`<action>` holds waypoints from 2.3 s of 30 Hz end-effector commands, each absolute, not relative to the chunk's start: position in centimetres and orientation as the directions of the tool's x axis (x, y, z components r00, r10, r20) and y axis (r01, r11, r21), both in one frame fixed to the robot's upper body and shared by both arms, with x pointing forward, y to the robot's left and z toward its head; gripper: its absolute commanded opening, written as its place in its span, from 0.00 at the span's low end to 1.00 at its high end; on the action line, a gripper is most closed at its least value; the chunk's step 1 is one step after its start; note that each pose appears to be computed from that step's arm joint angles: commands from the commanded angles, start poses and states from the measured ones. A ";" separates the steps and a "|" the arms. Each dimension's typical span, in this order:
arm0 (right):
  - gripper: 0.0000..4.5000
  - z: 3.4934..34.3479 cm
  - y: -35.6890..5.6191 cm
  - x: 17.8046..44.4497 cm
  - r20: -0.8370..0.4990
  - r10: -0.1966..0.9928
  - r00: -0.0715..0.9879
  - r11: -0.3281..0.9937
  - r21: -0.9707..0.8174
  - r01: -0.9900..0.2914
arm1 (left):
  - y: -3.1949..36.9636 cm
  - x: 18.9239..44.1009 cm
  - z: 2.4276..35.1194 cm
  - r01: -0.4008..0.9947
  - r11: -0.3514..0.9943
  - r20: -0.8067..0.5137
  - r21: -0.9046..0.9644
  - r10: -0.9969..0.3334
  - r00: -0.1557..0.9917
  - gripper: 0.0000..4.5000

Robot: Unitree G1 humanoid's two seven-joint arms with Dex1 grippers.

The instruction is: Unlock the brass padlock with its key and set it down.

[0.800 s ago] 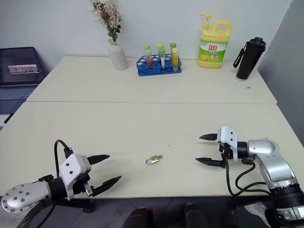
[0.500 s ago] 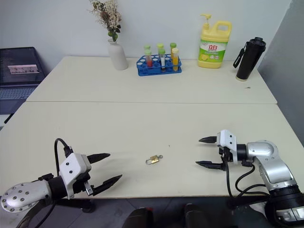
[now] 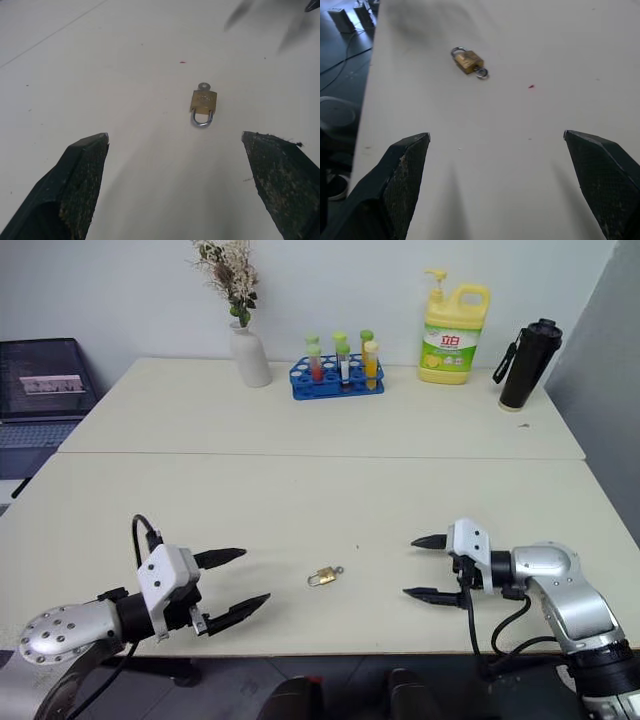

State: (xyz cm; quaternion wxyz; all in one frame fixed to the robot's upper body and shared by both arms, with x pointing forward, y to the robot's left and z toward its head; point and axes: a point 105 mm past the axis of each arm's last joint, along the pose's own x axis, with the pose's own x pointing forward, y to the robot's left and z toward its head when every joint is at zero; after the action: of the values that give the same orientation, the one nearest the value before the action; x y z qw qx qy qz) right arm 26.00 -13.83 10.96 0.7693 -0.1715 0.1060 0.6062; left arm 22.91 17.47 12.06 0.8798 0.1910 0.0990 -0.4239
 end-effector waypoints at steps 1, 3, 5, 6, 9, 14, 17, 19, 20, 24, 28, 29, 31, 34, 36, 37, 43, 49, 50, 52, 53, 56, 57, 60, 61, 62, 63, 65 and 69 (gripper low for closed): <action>1.00 12.2 -13.3 25.4 -0.365 0.898 0.248 0.208 -0.145 -0.967 | 16.4 22.8 10.9 0.825 0.499 -0.393 0.265 -0.726 0.565 0.99; 1.00 12.3 -13.0 25.5 -0.382 0.878 0.288 0.251 -0.146 -0.957 | 15.0 24.0 9.7 0.839 0.478 -0.403 0.259 -0.736 0.544 0.99; 1.00 12.3 -12.4 25.7 -0.383 0.862 0.332 0.320 -0.096 -0.942 | 13.2 25.4 8.7 0.844 0.478 -0.395 0.245 -0.746 0.537 0.99; 1.00 12.3 -12.2 25.7 -0.381 0.859 0.341 0.339 -0.075 -0.938 | 12.7 25.8 8.3 0.845 0.477 -0.398 0.242 -0.745 0.535 0.99; 1.00 12.3 -11.7 25.9 -0.389 0.842 0.372 0.378 -0.066 -0.924 | 11.4 26.9 7.5 0.844 0.475 -0.394 0.249 -0.746 0.536 0.99; 1.00 12.2 -11.6 25.8 -0.405 0.832 0.379 0.380 -0.082 -0.922 | 10.0 28.0 7.0 0.845 0.469 -0.380 0.258 -0.755 0.535 0.99; 1.00 12.4 -11.5 25.8 -0.402 0.834 0.377 0.377 -0.083 -0.923 | 9.7 28.1 6.9 0.847 0.468 -0.382 0.253 -0.756 0.532 0.99; 1.00 12.6 -11.4 25.7 -0.399 0.837 0.374 0.374 -0.083 -0.924 | 9.6 28.1 6.8 0.846 0.474 -0.386 0.246 -0.753 0.534 0.99; 1.00 12.7 -11.3 25.7 -0.397 0.838 0.375 0.375 -0.081 -0.923 | 9.7 28.1 6.7 0.847 0.480 -0.389 0.228 -0.752 0.532 0.99; 1.00 12.8 -11.1 25.4 -0.395 0.840 0.371 0.373 -0.076 -0.925 | 10.6 27.2 6.4 0.864 0.465 -0.437 0.193 -0.748 0.500 0.99; 1.00 12.8 -11.0 25.3 -0.394 0.841 0.371 0.374 -0.073 -0.925 | 11.1 26.8 6.1 0.872 0.455 -0.468 0.181 -0.740 0.483 0.99; 1.00 12.8 -11.0 25.3 -0.394 0.841 0.371 0.373 -0.073 -0.925 | 11.2 26.7 6.1 0.874 0.453 -0.472 0.175 -0.741 0.478 0.99; 1.00 12.8 -11.0 25.4 -0.393 0.841 0.371 0.374 -0.071 -0.925 | 11.3 26.5 6.0 0.880 0.451 -0.477 0.149 -0.746 0.464 0.99; 1.00 12.9 -11.0 25.5 -0.393 0.841 0.372 0.375 -0.072 -0.924 | 11.2 26.7 5.9 0.877 0.458 -0.477 0.147 -0.744 0.468 0.99; 1.00 12.9 -10.9 25.5 -0.392 0.841 0.372 0.375 -0.072 -0.924 | 11.1 26.8 5.7 0.877 0.460 -0.481 0.141 -0.742 0.467 0.99; 1.00 12.9 -10.9 25.5 -0.392 0.841 0.373 0.375 -0.072 -0.924 | 10.9 26.7 5.7 0.878 0.459 -0.482 0.139 -0.743 0.465 0.99; 1.00 13.0 -10.9 25.5 -0.391 0.843 0.369 0.371 -0.074 -0.926 | 10.5 26.7 5.0 0.886 0.444 -0.504 0.137 -0.739 0.448 0.66; 1.00 13.1 -10.9 25.5 -0.390 0.843 0.370 0.370 -0.076 -0.926 | 10.8 27.0 4.6 0.883 0.443 -0.531 0.156 -0.716 0.453 0.24; 1.00 13.1 -10.9 25.5 -0.390 0.843 0.371 0.371 -0.078 -0.925 | 10.8 27.0 4.5 0.884 0.441 -0.532 0.156 -0.717 0.451 0.21; 1.00 13.2 -10.9 25.4 -0.385 0.846 0.369 0.367 -0.081 -0.927 | 10.7 26.9 4.6 0.888 0.433 -0.528 0.151 -0.724 0.443 0.21; 1.00 13.3 -10.8 25.2 -0.377 0.852 0.363 0.361 -0.077 -0.929 | 10.7 26.8 4.6 0.892 0.426 -0.527 0.151 -0.729 0.438 0.21; 1.00 13.4 -10.7 25.0 -0.364 0.861 0.354 0.352 -0.075 -0.933 | 10.6 26.6 4.8 0.900 0.409 -0.522 0.154 -0.740 0.425 0.21; 1.00 13.4 -10.6 25.0 -0.363 0.862 0.355 0.351 -0.079 -0.933 | 10.6 26.5 4.8 0.902 0.402 -0.519 0.156 -0.744 0.421 0.21; 1.00 13.5 -10.9 25.0 -0.339 0.866 0.366 0.349 -0.113 -0.930 | 9.6 26.3 7.7 0.920 0.298 -0.412 0.256 -0.827 0.382 0.21; 1.00 13.5 -11.2 25.1 -0.331 0.864 0.380 0.363 -0.114 -0.925 | 9.3 26.1 8.6 0.920 0.250 -0.380 0.303 -0.853 0.357 0.21; 1.00 13.8 -11.5 25.3 -0.314 0.861 0.400 0.381 -0.123 -0.917 | 9.1 26.1 9.3 0.913 0.213 -0.364 0.347 -0.867 0.340 0.21; 1.00 14.1 -12.0 25.4 -0.295 0.859 0.418 0.398 -0.129 -0.908 | 8.9 26.3 10.2 0.895 0.173 -0.345 0.411 -0.879 0.329 0.21; 1.00 14.5 -12.7 25.7 -0.279 0.846 0.453 0.430 -0.144 -0.891 | 8.4 26.7 11.6 0.840 0.110 -0.313 0.531 -0.896 0.315 0.21; 1.00 14.7 -13.0 25.6 -0.272 0.850 0.451 0.428 -0.144 -0.892 | 7.5 27.4 13.6 0.711 0.048 -0.241 0.701 -0.923 0.300 0.21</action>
State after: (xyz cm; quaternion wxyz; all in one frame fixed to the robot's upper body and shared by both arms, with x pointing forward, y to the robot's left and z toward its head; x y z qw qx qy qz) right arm 25.75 -12.85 13.71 0.8410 -0.1325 0.1002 0.5150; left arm 27.56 7.86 12.80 0.7266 0.3601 -0.1006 -0.5763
